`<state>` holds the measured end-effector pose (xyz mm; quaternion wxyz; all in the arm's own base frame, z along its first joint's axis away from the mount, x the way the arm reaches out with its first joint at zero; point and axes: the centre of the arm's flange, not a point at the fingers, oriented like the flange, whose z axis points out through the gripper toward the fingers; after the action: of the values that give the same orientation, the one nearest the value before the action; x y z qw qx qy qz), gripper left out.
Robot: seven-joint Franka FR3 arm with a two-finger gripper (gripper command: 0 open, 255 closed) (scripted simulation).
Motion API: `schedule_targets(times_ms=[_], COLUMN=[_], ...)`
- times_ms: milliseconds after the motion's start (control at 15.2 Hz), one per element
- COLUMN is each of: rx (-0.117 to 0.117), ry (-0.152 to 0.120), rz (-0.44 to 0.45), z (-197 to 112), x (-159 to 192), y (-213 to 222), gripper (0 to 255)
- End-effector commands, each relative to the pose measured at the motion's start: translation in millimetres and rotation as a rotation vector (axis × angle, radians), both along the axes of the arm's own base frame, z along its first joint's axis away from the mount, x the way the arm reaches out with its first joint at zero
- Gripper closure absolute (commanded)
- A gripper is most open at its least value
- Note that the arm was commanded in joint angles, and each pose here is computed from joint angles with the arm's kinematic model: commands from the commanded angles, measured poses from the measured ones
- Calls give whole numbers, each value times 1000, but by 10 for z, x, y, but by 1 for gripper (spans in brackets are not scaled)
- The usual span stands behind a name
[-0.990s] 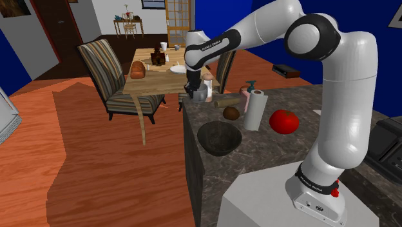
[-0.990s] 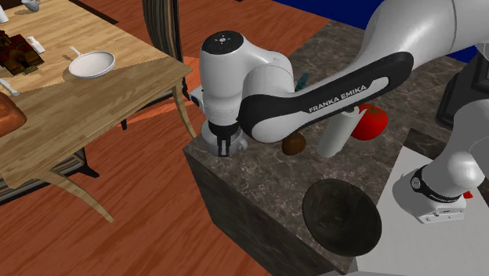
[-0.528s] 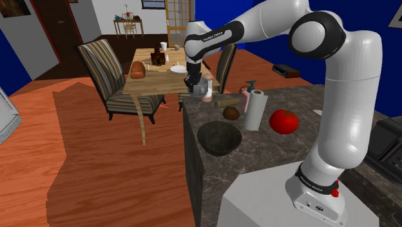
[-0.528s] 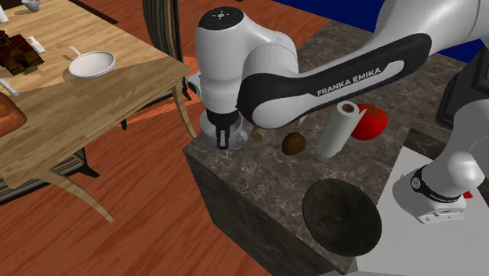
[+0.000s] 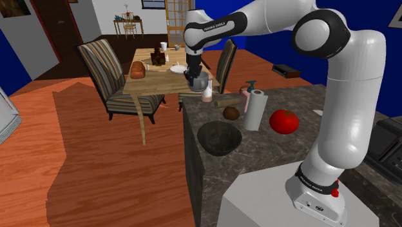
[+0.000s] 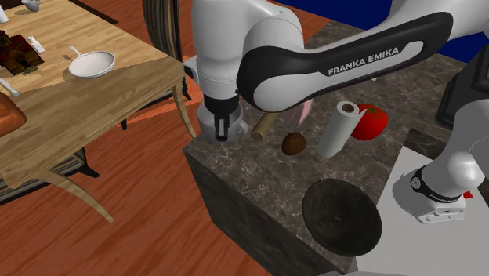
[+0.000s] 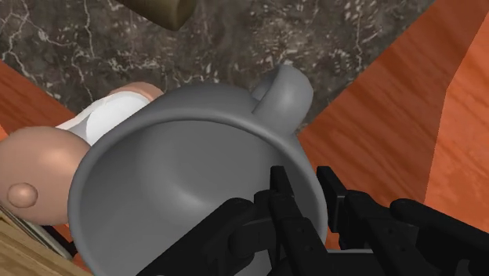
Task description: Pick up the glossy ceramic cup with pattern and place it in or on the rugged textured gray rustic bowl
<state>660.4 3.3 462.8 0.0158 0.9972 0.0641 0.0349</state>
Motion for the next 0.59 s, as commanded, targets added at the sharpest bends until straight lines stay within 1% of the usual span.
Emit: schedule_targets(times_ms=[0, 528], rx=[0, 0], ry=[-1, -1], rz=[0, 0], z=[122, 544], x=[8, 8], y=[-5, -5], gripper=[255, 255])
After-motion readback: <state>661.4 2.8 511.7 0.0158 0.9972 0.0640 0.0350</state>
